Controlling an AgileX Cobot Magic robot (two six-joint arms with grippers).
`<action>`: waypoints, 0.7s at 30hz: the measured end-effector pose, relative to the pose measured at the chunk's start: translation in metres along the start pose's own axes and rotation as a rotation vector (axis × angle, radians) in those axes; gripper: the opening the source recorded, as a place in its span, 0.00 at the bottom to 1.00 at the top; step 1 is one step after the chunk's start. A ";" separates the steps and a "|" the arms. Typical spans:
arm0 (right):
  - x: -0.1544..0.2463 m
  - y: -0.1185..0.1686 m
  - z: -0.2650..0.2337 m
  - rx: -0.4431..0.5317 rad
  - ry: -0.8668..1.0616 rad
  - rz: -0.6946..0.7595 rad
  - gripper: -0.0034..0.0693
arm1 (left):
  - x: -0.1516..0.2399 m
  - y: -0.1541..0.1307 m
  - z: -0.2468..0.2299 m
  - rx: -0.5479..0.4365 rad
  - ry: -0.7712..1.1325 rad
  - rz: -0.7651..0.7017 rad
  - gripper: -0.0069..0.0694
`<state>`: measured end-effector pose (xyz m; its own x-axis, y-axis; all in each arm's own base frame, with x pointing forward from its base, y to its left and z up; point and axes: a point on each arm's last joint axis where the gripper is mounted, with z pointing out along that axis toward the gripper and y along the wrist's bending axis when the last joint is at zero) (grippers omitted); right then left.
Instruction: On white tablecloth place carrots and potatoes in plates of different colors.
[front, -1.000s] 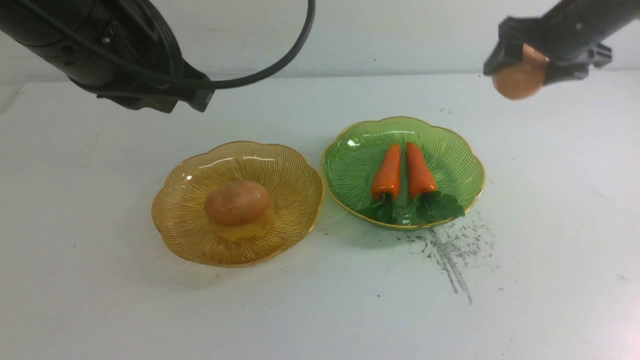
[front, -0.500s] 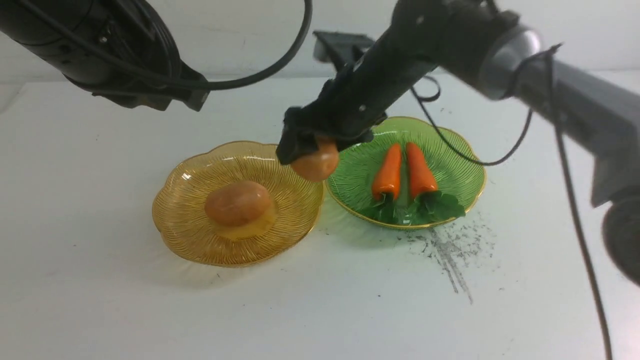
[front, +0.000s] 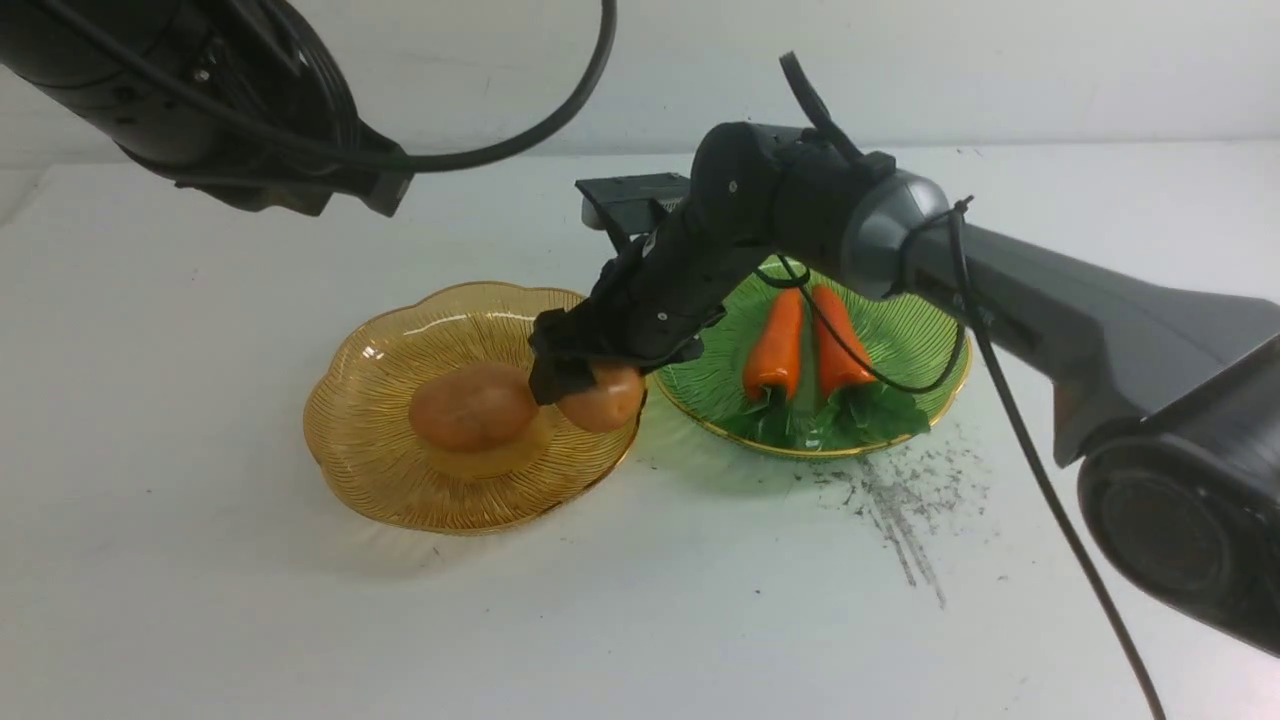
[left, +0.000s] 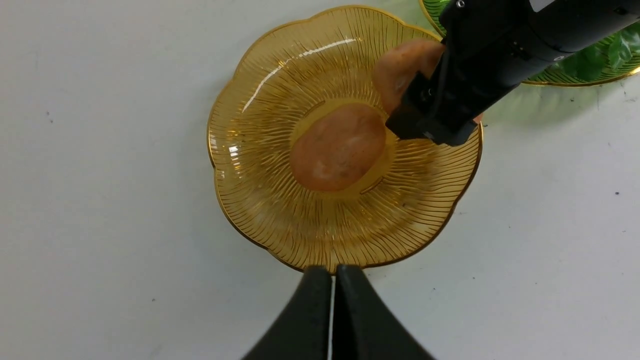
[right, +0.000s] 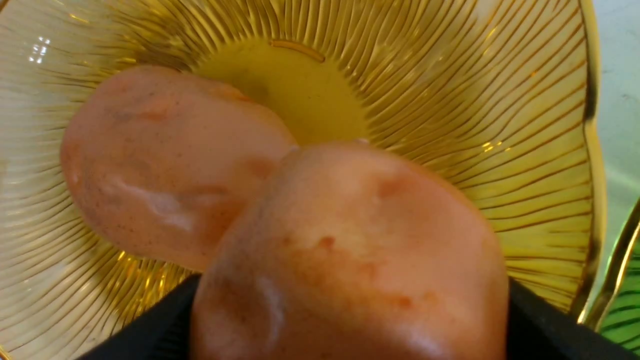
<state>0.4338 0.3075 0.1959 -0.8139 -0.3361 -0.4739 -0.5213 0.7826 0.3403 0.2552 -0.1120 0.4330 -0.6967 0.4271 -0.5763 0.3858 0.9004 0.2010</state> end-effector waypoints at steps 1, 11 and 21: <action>0.000 0.001 0.000 -0.001 0.000 0.004 0.95 | 0.000 0.000 0.000 0.000 0.000 0.000 0.09; 0.000 0.001 0.001 0.004 0.002 0.016 1.00 | 0.000 0.000 0.000 0.000 0.000 0.000 0.09; -0.032 0.016 -0.108 0.211 -0.070 -0.144 0.63 | 0.000 0.000 0.000 -0.001 0.000 0.000 0.09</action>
<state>0.4236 0.2743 0.3045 -0.7118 -0.4208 -0.5623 -0.5595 0.8237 0.0918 0.2553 -0.1119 0.4331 -0.6966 0.4275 -0.5762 0.3853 0.9004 0.2021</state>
